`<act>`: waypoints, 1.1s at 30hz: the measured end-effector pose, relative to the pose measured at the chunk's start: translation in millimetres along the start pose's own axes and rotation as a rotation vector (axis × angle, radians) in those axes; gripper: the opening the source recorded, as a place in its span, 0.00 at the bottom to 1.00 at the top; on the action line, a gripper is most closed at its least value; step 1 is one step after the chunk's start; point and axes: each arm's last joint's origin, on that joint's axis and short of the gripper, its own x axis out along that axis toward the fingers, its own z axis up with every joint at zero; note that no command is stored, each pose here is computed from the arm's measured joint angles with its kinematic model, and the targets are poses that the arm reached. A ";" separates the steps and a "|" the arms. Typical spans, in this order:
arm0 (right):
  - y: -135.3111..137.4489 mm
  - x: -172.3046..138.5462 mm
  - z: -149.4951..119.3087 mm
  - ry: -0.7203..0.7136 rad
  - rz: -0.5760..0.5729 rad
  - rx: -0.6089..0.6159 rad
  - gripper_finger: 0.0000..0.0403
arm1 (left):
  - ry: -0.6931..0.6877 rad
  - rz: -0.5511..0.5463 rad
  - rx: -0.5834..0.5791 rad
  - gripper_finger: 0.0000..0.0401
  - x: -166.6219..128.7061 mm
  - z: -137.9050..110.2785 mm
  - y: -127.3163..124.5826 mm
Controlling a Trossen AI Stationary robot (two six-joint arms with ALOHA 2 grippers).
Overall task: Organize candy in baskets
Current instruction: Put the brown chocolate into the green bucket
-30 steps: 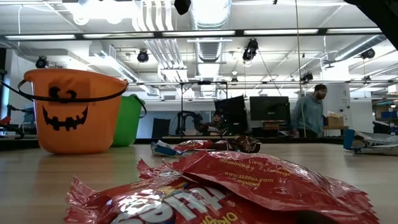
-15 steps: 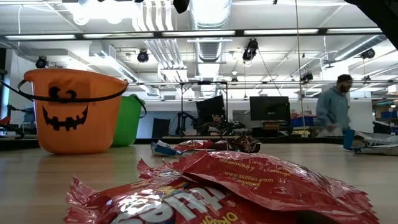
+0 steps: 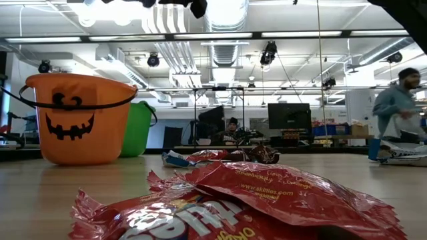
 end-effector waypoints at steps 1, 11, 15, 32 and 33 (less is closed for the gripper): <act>-0.6 0.0 0.7 0.001 -0.003 0.000 0.53 | 0.008 0.016 0.001 0.00 0.9 -0.4 3.0; -8.8 2.2 0.7 0.032 -0.042 -0.017 0.53 | 0.123 0.152 0.007 0.00 6.0 -6.9 44.3; -16.4 2.9 -3.5 0.091 -0.091 -0.036 0.53 | 0.236 0.235 0.007 0.00 5.3 -16.5 65.6; -58.1 -4.8 -20.3 0.384 -0.377 -0.048 0.53 | 0.447 0.122 -0.173 0.00 18.8 -59.9 115.2; -60.0 -5.7 -21.2 0.398 -0.391 -0.041 0.53 | 0.447 0.081 -0.190 0.00 20.8 -62.0 114.1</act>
